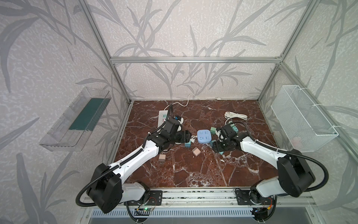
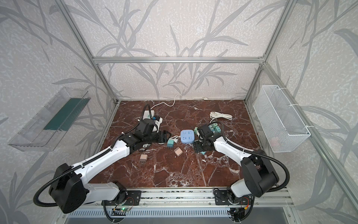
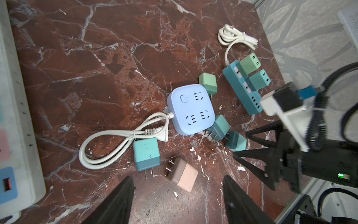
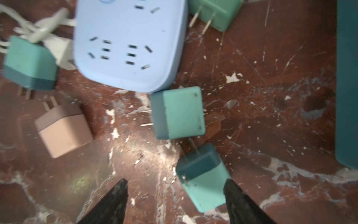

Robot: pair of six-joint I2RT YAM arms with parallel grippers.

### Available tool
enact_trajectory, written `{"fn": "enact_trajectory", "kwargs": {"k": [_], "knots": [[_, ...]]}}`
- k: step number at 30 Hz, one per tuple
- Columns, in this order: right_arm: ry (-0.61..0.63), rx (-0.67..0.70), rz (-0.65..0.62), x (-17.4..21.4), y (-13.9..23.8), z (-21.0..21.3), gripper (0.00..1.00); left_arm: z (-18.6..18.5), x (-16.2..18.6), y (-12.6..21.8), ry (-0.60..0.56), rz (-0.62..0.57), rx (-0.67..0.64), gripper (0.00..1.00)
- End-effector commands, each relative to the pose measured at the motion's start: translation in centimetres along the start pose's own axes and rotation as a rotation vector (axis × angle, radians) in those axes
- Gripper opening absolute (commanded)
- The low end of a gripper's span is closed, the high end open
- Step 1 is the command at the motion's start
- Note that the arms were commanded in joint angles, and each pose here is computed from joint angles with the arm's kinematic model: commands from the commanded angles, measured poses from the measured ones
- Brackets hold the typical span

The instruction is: Insert the plug

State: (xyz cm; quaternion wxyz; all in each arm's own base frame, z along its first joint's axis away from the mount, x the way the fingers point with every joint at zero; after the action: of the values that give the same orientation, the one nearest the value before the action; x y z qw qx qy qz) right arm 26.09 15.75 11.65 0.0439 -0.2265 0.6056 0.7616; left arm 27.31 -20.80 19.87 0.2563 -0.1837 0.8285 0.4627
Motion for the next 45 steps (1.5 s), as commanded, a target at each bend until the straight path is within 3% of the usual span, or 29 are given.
{"fn": "enact_trajectory", "kwargs": {"k": [1, 5, 8, 13, 22, 33, 41, 43, 45], "knots": [[-0.012, 0.050, -0.046, 0.2, 1.9, -0.7, 0.77, 0.9, 2.2, -0.6, 0.018, 0.044, -0.111, 0.72], [0.054, -0.054, -0.100, -0.8, 2.1, 2.4, 0.72, 2.3, 2.7, 0.2, 0.063, -0.037, -0.146, 0.73], [0.193, -0.129, -0.106, -1.4, 1.3, 6.4, 0.70, 2.9, 2.7, 1.3, 0.068, -0.099, -0.154, 0.75], [0.426, -0.127, -0.057, -1.8, -1.5, 11.3, 0.69, 3.6, 2.8, 3.0, 0.075, -0.122, -0.180, 0.78], [0.543, -0.057, 0.048, -1.3, -5.7, 13.0, 0.67, 3.9, 2.7, 5.9, 0.089, -0.184, -0.144, 0.80], [0.639, -0.107, 0.077, 0.6, -6.3, 14.7, 0.36, 3.8, 1.7, 6.8, 0.068, -0.221, -0.142, 0.82], [0.755, -0.171, 0.077, 4.7, -4.6, 16.1, 0.36, 3.9, 1.8, 6.8, 0.072, -0.221, -0.135, 0.82], [0.782, -0.182, 0.100, 6.2, -4.6, 16.2, 0.45, 4.0, 2.0, 6.7, 0.071, -0.220, -0.135, 0.82], [0.780, -0.176, 0.083, 6.5, -4.0, 15.7, 0.61, 4.0, 2.1, 6.6, 0.071, -0.220, -0.131, 0.82]]}}
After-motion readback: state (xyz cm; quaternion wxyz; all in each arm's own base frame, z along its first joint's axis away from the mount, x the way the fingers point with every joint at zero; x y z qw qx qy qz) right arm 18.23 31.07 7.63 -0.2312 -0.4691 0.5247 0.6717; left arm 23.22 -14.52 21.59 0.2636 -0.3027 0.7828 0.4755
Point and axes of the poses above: each gripper's point midway between its finger pads, its own y axis back along the fingers, its own z axis along the line the jaws close on, x = y × z, the point moved 5 cm from there along y, back along the fingers, and after that the axes turned 2 degrees about y, right-handed, at the moved point
